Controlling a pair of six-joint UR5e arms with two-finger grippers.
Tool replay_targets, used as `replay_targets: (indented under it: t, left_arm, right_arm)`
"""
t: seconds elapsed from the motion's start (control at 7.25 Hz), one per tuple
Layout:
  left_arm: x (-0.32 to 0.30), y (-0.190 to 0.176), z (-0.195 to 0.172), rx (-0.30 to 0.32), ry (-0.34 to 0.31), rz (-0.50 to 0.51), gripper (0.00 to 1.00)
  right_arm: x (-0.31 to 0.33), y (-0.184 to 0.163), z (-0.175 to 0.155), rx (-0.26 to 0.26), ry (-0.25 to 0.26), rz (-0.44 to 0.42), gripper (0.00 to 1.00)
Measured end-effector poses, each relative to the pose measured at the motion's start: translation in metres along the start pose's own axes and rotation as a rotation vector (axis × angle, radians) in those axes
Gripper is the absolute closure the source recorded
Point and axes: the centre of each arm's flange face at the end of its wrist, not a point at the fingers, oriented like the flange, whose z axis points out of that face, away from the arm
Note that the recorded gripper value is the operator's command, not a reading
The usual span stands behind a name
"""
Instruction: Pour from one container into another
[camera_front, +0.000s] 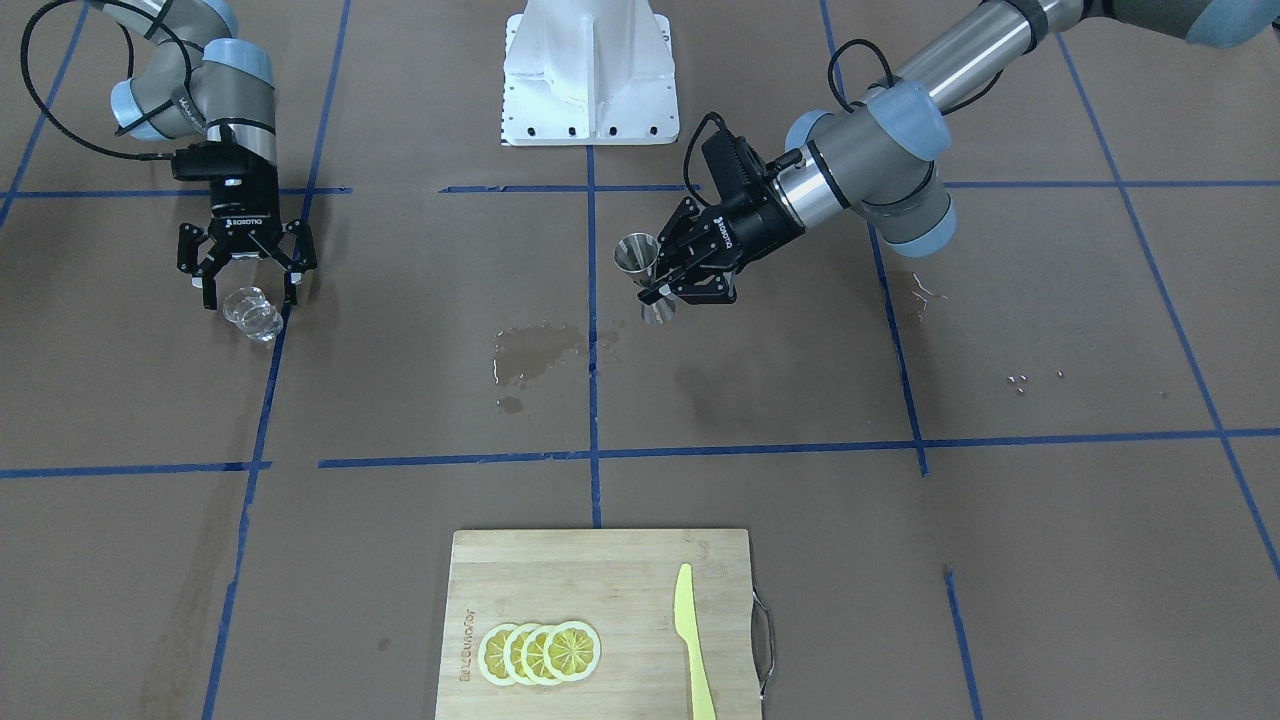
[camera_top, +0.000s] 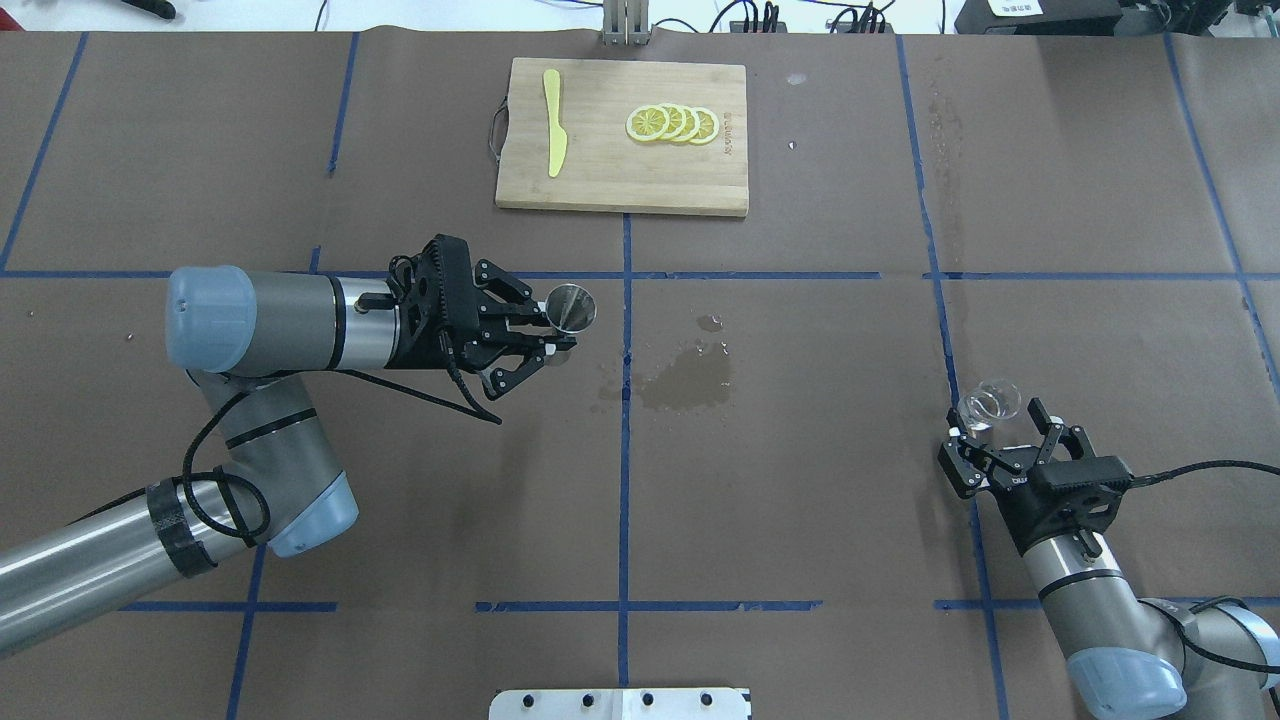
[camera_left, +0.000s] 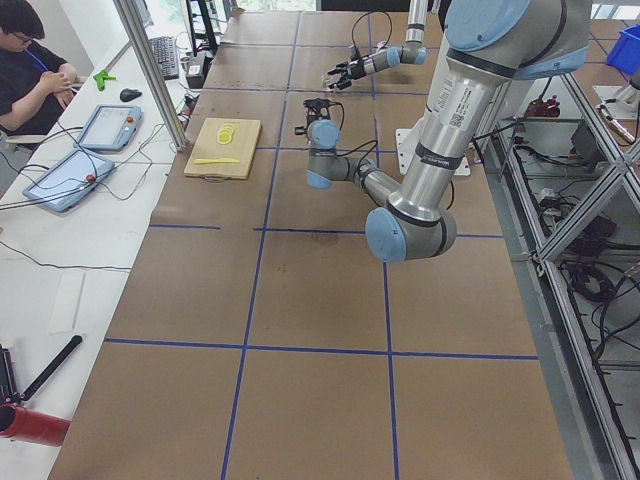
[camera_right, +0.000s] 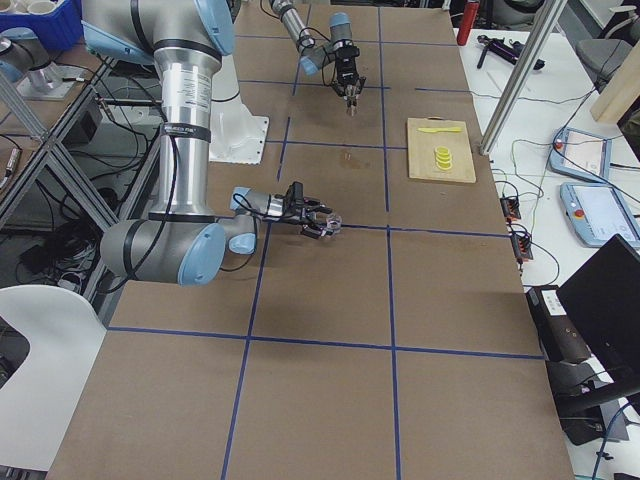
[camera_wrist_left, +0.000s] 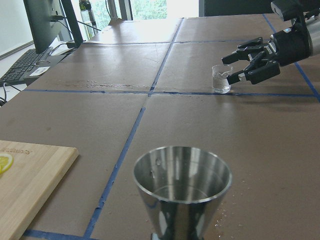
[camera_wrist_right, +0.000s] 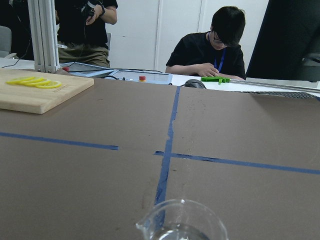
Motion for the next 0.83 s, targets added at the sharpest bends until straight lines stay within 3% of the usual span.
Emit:
replay_targets:
  t: [0.28,0.83]
  left_arm:
    - [0.0001,0.0002,0.0,0.0,0.0,0.0,1.0]
    - [0.0008,-0.0001,-0.0002,0.001,0.001,0.0,1.0]
  right_arm:
    - [0.0009,0.007,0.0031,0.006,-0.001,-0.003,0.39]
    - [0.0005,0.0074,0.0034,0.009,-0.007,0.004,0.42]
